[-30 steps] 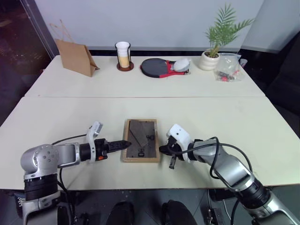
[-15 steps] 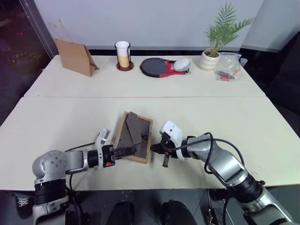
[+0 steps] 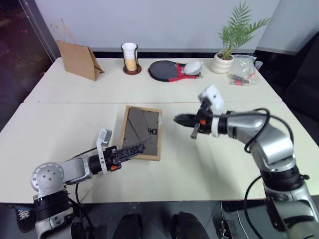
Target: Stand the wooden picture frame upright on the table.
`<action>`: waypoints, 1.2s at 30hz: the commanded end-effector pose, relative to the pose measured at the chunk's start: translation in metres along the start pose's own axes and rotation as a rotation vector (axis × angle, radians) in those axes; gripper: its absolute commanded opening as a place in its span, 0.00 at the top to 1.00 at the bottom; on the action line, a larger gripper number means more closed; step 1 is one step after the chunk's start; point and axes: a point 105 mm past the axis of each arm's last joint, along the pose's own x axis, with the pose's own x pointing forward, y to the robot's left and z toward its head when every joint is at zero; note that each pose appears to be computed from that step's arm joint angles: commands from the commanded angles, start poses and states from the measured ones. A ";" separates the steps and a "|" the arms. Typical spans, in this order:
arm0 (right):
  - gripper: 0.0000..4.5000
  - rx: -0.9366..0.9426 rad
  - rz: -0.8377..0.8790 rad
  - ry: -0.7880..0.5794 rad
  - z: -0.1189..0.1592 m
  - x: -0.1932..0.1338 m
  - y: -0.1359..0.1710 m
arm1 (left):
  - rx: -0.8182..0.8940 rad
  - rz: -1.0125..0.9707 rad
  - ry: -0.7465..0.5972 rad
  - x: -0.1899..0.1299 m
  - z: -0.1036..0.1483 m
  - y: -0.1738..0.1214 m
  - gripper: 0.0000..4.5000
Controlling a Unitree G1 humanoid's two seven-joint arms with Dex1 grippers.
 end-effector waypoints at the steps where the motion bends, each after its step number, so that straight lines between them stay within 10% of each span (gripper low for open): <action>1: 0.47 0.075 0.101 -0.069 0.022 0.011 0.011 | 0.064 -0.065 -0.011 0.005 0.004 -0.016 0.72; 5: 0.01 0.149 0.155 -0.085 0.030 0.030 0.012 | 0.083 -0.088 -0.012 0.010 0.005 -0.019 0.72; 18: 0.01 0.148 0.279 -0.025 0.022 0.070 0.031 | 0.122 -0.130 -0.037 0.017 0.005 -0.030 0.72; 36: 0.01 0.069 0.278 -0.088 0.054 0.026 0.039 | 0.073 -0.074 -0.098 0.015 0.011 -0.007 0.72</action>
